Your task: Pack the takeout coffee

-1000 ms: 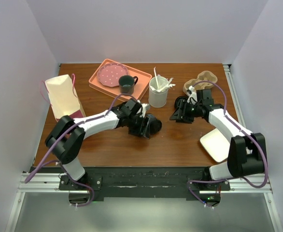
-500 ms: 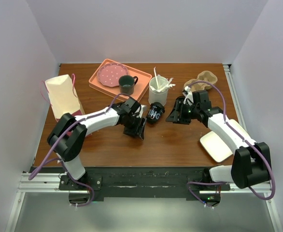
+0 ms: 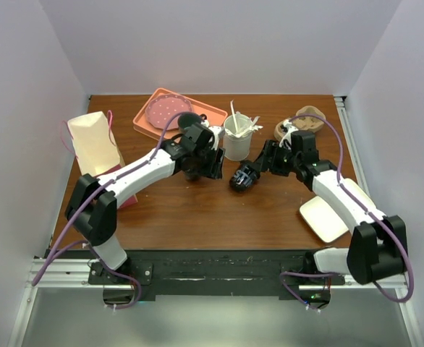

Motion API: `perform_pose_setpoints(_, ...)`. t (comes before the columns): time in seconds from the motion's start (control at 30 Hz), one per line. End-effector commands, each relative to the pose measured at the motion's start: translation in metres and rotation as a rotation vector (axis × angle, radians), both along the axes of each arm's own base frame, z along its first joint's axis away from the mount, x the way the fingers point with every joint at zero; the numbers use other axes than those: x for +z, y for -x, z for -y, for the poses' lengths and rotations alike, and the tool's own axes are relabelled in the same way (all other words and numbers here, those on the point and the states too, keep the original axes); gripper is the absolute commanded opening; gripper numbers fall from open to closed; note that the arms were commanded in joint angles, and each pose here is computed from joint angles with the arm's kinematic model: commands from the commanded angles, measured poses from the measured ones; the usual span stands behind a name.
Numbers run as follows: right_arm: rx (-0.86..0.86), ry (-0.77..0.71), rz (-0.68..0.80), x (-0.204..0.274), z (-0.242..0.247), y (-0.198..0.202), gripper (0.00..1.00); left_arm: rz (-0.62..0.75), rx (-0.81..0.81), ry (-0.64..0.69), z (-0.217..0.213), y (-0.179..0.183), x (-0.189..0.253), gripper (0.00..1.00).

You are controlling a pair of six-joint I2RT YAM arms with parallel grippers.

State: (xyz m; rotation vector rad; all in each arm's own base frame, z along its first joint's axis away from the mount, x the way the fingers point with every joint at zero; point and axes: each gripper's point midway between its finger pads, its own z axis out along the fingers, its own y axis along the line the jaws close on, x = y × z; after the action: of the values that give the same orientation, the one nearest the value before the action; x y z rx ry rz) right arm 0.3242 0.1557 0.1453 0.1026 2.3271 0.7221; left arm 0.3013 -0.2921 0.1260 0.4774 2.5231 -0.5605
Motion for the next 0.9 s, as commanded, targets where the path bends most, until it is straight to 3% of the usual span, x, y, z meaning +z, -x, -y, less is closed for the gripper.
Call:
perform_pose_setpoints(0.0,0.095,0.105,0.113,0.003,-0.001,-0.034,0.70,0.082,-0.005,0.014,0.011,-0.026,0.019,0.59)
perform_pose_setpoints(0.23,0.258,0.211,0.047,-0.024,-0.002,-0.042,0.72,0.097,0.003,0.021,0.001,-0.015,0.028,0.59)
perform_pose_setpoints(0.43,0.310,0.230,-0.054,-0.045,0.001,-0.024,0.63,0.082,0.004,0.012,-0.007,-0.004,0.023,0.58)
perform_pose_setpoints(0.67,0.269,0.252,-0.114,-0.056,0.012,-0.005,0.54,0.074,-0.022,0.027,-0.004,-0.001,0.023,0.58)
perform_pose_setpoints(0.87,0.034,0.286,-0.173,-0.023,0.034,-0.010,0.61,0.041,-0.151,0.122,0.030,0.031,0.024,0.59)
